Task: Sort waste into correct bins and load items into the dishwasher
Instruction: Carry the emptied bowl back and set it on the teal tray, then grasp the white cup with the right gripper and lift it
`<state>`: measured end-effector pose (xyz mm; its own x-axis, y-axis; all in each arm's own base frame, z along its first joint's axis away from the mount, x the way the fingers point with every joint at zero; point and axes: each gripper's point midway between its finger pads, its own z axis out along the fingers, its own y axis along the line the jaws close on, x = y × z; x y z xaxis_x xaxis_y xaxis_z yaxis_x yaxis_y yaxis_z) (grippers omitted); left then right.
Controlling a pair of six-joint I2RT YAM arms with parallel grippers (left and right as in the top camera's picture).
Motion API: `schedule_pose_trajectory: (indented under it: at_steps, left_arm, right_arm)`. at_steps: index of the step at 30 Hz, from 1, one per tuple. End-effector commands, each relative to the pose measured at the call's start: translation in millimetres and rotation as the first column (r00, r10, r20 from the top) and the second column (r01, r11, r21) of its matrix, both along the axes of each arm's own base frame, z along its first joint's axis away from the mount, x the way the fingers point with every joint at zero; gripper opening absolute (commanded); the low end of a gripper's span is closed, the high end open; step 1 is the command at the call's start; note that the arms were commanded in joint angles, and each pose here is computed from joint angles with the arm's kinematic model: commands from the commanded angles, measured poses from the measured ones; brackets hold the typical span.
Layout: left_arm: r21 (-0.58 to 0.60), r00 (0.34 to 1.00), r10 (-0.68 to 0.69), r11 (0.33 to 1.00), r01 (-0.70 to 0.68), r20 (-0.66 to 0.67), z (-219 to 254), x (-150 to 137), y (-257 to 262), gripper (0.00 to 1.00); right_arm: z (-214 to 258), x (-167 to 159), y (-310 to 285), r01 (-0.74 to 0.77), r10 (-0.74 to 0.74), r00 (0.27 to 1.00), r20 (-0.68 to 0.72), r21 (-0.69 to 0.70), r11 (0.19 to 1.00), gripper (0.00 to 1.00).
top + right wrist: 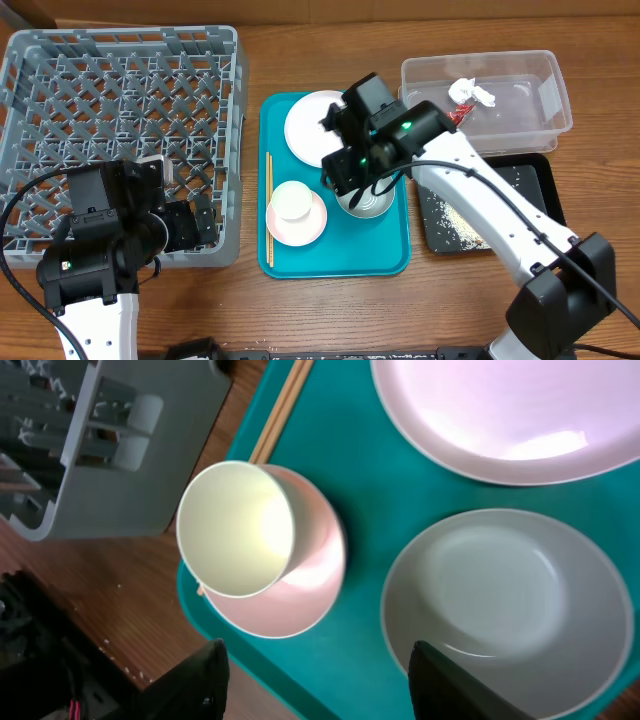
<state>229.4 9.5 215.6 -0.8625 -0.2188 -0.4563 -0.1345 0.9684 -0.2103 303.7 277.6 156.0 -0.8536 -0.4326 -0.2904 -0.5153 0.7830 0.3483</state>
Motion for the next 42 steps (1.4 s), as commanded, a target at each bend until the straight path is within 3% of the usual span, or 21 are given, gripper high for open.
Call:
schedule_pose_trajectory:
  at_steps: [1, 6, 10, 12, 15, 19, 26, 32, 37, 42]
  left_arm:
    - [0.0, 0.999, -0.026, 1.0, 0.026, 0.028, 8, 3, -2, 1.0]
    - [0.0, 0.999, -0.027, 1.0, 0.027, 0.026, 7, 3, -2, 1.0]
    - [-0.001, 0.999, -0.027, 1.0, 0.027, 0.026, 7, 3, -2, 1.0]
    - [0.0, 0.999, -0.027, 1.0, 0.027, 0.026, 7, 3, -2, 1.0]
    - [0.0, 0.999, -0.027, 1.0, 0.027, 0.026, 7, 3, -2, 1.0]
    - [0.0, 0.999, -0.027, 1.0, 0.027, 0.026, 7, 3, -2, 1.0]
    - [-0.022, 0.999, -0.038, 0.999, 0.039, 0.032, 8, 3, -6, 1.0]
    - [-0.085, 0.995, -0.075, 0.993, 0.08, 0.067, 14, 7, -19, 1.0]
    - [-0.257, 0.965, -0.178, 0.94, 0.225, 0.192, 35, 22, -54, 1.0]
    - [-0.366, 0.895, -0.305, 0.832, 0.417, 0.326, 57, 41, -94, 1.0]
  right_arm:
    - [-7, -9, 17, 0.012, -0.012, 1.0, -0.022, -0.006, 1.0, 0.59]
    - [-35, -17, 34, 0.041, -0.044, 0.997, -0.061, -0.049, 0.998, 0.58]
    - [-61, -18, 41, 0.046, -0.054, 0.994, -0.096, -0.085, 0.995, 0.5]
    - [-74, -17, 40, 0.081, -0.095, 0.988, -0.125, -0.115, 0.99, 0.43]
    - [-83, -16, 41, 0.087, -0.104, 0.985, -0.138, -0.125, 0.988, 0.19]
    - [-80, -13, 44, 0.092, -0.105, 0.987, -0.125, -0.111, 0.99, 0.04]
    - [-30, 9, 24, 0.162, -0.165, 0.986, -0.03, -0.093, 0.982, 0.04]
    - [56, 44, -22, 0.332, -0.336, 0.937, 0.096, 0.057, 0.942, 0.04]
    - [82, 53, -52, 0.389, -0.391, 0.92, -0.03, 0.206, 0.898, 0.04]
    - [95, 29, -32, 0.222, -0.153, 0.97, -0.191, 0.425, 0.878, 0.04]
